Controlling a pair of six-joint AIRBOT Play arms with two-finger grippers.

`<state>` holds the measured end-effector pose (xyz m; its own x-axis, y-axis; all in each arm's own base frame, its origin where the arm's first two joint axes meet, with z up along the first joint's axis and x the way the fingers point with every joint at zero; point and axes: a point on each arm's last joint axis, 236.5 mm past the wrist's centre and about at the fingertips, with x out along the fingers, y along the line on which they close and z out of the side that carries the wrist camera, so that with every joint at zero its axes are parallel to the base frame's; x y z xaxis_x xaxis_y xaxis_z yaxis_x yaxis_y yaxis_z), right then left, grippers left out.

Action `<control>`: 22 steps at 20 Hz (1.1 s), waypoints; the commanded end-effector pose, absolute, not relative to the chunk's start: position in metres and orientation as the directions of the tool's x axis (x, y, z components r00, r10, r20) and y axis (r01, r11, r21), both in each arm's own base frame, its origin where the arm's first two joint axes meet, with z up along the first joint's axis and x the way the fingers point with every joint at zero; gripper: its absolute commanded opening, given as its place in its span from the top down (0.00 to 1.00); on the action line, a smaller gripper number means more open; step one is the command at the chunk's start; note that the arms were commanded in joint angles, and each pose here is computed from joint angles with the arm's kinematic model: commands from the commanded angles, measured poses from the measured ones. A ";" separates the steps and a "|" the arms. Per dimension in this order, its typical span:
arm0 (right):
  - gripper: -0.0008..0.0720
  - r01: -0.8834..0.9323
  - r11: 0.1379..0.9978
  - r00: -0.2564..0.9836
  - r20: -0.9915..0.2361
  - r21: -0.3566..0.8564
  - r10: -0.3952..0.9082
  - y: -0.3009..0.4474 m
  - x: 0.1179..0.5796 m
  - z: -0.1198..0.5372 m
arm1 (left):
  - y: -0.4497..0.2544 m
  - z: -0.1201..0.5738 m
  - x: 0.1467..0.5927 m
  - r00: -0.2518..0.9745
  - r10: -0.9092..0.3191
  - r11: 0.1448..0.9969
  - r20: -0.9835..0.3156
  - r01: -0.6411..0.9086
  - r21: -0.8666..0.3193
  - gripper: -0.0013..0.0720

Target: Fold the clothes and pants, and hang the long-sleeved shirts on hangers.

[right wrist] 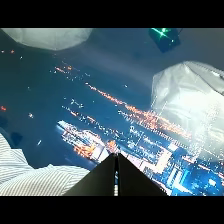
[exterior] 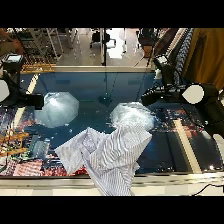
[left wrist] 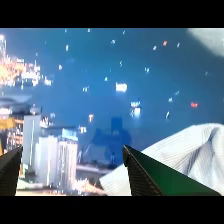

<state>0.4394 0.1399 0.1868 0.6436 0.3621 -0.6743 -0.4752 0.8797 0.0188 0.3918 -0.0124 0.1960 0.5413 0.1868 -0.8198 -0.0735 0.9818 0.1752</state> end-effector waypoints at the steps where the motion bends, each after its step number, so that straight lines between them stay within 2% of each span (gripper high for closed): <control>1: 0.96 -0.476 0.879 0.643 -0.675 0.019 0.363 0.140 0.439 0.187 | -0.011 0.181 0.387 0.488 0.199 0.980 -0.850 -0.069 0.189 0.02; 5: 0.96 -0.476 0.879 0.643 -0.675 0.019 0.363 0.140 0.439 0.187 | -0.008 0.165 0.375 0.407 0.217 0.974 -0.887 -0.031 0.224 0.02; 8: 0.96 -0.476 0.879 0.642 -0.675 0.019 0.363 0.140 0.439 0.186 | -0.010 0.155 0.376 0.400 0.213 0.974 -0.892 -0.010 0.228 0.02; 12: 0.96 -0.476 0.879 0.642 -0.675 0.019 0.363 0.140 0.439 0.186 | -0.047 0.133 0.401 0.471 0.066 0.991 -0.879 0.069 0.111 0.02; 16: 0.96 -0.475 0.880 0.645 -0.671 0.020 0.364 0.141 0.440 0.187 | -0.089 0.115 0.396 0.439 -0.112 0.986 -0.892 0.161 -0.044 0.03; 19: 0.96 -0.484 0.868 0.659 -0.604 0.115 0.448 0.161 0.443 0.203 | -0.094 0.115 0.395 0.434 -0.132 0.983 -0.891 0.176 -0.059 0.03; 22: 0.96 -0.520 0.824 0.571 -0.626 0.226 0.532 0.180 0.422 0.198 | -0.094 0.116 0.395 0.438 -0.132 0.980 -0.889 0.190 -0.052 0.02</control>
<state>0.4373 0.1614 0.1983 0.6351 0.4532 -0.6256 -0.4922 0.8615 0.1245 0.3947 -0.0862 0.1156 0.4348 -0.1000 -0.8950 0.1616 0.9863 -0.0318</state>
